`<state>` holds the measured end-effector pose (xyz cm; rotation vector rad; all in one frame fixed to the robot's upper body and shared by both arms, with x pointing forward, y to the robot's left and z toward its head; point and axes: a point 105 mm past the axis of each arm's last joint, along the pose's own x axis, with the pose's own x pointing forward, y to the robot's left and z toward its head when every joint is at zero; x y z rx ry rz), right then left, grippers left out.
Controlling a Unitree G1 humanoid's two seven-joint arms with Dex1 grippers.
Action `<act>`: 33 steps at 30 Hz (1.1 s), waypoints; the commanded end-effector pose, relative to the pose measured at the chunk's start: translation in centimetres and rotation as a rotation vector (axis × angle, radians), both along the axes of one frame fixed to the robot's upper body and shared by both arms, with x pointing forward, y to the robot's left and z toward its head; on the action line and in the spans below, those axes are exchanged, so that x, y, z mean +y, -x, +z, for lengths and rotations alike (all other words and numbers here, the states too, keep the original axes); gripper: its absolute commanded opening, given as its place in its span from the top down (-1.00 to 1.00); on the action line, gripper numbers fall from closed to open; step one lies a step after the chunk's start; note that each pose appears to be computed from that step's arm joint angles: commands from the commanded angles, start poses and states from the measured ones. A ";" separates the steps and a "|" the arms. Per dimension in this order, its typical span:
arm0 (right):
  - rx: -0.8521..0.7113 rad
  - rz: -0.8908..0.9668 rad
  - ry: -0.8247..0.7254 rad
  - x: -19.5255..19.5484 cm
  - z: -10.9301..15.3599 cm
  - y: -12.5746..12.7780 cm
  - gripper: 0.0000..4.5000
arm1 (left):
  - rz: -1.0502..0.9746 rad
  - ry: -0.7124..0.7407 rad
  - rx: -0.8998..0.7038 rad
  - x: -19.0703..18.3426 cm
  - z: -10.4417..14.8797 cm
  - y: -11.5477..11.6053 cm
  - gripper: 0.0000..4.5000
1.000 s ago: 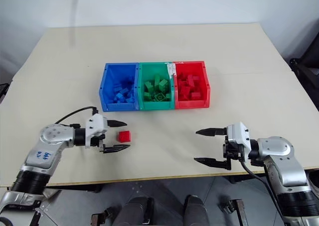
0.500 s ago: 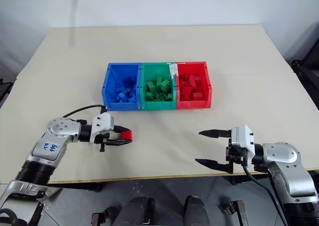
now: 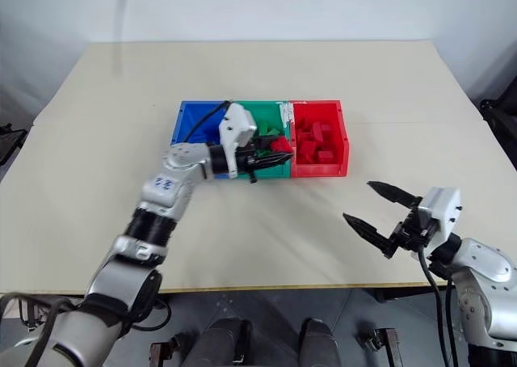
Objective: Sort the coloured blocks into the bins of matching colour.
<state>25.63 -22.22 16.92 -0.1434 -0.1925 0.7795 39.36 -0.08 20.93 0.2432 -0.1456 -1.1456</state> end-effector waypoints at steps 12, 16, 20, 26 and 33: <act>-0.076 -0.111 -0.037 1.2 0.7 2.2 -1.00 | 0.051 0.030 -0.066 -4.5 2.0 -2.7 -0.11; -0.076 -0.102 -0.041 1.5 0.6 2.2 -1.00 | 0.041 0.033 -0.103 -4.3 2.7 -2.6 -0.66; -0.059 -0.055 -0.035 2.0 0.3 1.7 -1.00 | 0.031 0.023 -0.162 -1.9 2.9 -2.8 -0.98; -0.029 0.090 0.033 3.2 -0.2 0.9 -1.00 | -0.046 -0.012 -0.250 5.1 2.8 -1.1 -0.98; -0.012 0.219 0.100 3.8 -0.6 -0.8 -1.00 | -0.009 -0.128 -0.208 15.1 0.8 4.3 -0.98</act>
